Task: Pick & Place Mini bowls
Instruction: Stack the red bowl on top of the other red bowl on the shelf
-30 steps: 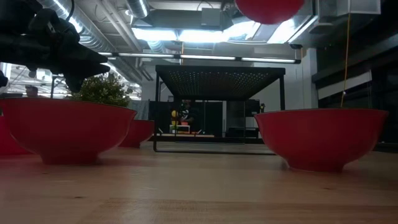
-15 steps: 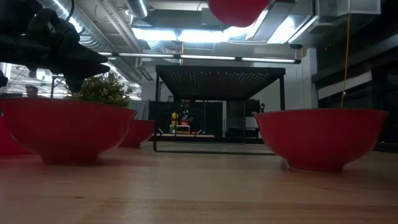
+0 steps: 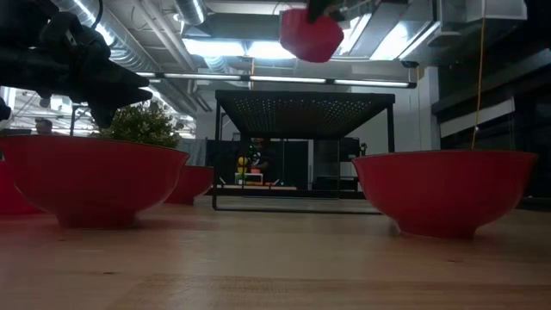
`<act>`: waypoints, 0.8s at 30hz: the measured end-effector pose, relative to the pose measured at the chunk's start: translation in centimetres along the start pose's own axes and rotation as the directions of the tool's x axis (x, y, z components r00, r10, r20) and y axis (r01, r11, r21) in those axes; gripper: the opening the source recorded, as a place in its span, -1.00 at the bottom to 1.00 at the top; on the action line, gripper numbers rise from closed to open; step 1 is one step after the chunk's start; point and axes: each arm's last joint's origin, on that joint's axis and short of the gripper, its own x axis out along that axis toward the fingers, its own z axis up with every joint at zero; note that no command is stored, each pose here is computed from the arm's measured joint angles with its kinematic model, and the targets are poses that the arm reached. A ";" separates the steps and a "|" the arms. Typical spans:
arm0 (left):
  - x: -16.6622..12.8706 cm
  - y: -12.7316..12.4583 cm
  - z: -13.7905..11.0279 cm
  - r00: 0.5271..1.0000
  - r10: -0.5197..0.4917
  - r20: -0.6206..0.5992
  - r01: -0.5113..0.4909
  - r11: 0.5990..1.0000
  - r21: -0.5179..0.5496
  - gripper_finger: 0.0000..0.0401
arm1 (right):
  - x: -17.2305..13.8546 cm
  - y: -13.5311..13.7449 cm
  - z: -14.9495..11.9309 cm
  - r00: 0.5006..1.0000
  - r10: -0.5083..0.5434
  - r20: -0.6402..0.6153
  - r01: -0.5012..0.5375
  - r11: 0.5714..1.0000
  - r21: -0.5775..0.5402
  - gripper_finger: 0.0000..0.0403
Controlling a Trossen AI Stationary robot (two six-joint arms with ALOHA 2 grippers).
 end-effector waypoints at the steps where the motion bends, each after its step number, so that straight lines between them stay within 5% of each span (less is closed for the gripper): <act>1: 0.0 0.0 0.0 1.000 0.000 0.001 0.000 1.000 0.000 -0.39 | 0.2 -0.6 0.1 1.000 -0.009 0.002 0.009 1.000 -0.005 -0.97; 16: 0.0 0.0 0.0 1.000 0.000 0.000 0.000 1.000 0.000 -0.40 | 2.7 -8.6 -0.2 0.999 -0.022 0.044 0.020 0.999 0.042 -0.97; 24: 0.0 0.0 0.0 1.000 0.000 0.001 0.000 1.000 0.000 -0.39 | 3.1 -10.3 -0.5 0.998 -0.016 0.059 0.011 0.996 0.089 -0.96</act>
